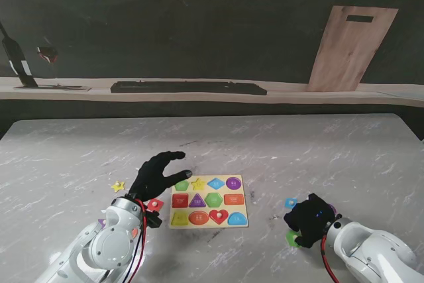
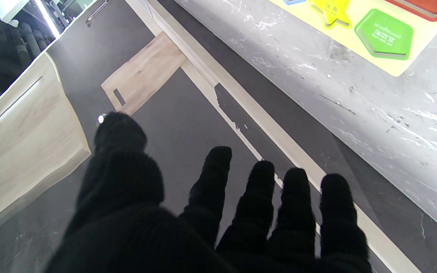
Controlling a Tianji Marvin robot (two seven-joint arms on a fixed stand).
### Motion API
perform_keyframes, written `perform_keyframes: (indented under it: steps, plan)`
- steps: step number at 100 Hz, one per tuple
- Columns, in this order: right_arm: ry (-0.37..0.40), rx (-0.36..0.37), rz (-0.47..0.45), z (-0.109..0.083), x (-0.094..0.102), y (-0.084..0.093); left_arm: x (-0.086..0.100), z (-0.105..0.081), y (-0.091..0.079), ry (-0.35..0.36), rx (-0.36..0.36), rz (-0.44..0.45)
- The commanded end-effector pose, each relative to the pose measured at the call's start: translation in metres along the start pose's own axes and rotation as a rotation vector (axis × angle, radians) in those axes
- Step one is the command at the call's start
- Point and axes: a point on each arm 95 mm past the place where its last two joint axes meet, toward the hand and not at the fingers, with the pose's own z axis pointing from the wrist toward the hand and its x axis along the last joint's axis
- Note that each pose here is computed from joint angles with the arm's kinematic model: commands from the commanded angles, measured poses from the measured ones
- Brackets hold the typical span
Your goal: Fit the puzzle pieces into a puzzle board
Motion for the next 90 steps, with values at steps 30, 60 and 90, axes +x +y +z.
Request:
perform_keyframes:
  steps: [30,60,90]
  plan:
    - [0.012,0.024,0.006,0.0064,0.0061,-0.0098,0.0015,0.0001,0.0014,-0.002,-0.002,-0.008]
    - [0.005,0.021,-0.006,0.0056,0.0063,-0.0102,0.0014,0.0014,0.0017,-0.003,-0.006,-0.012]
    - [0.004,0.004,-0.007,0.0052,0.0039,-0.0072,0.0014,0.0015,0.0016,-0.003,-0.004,-0.013]
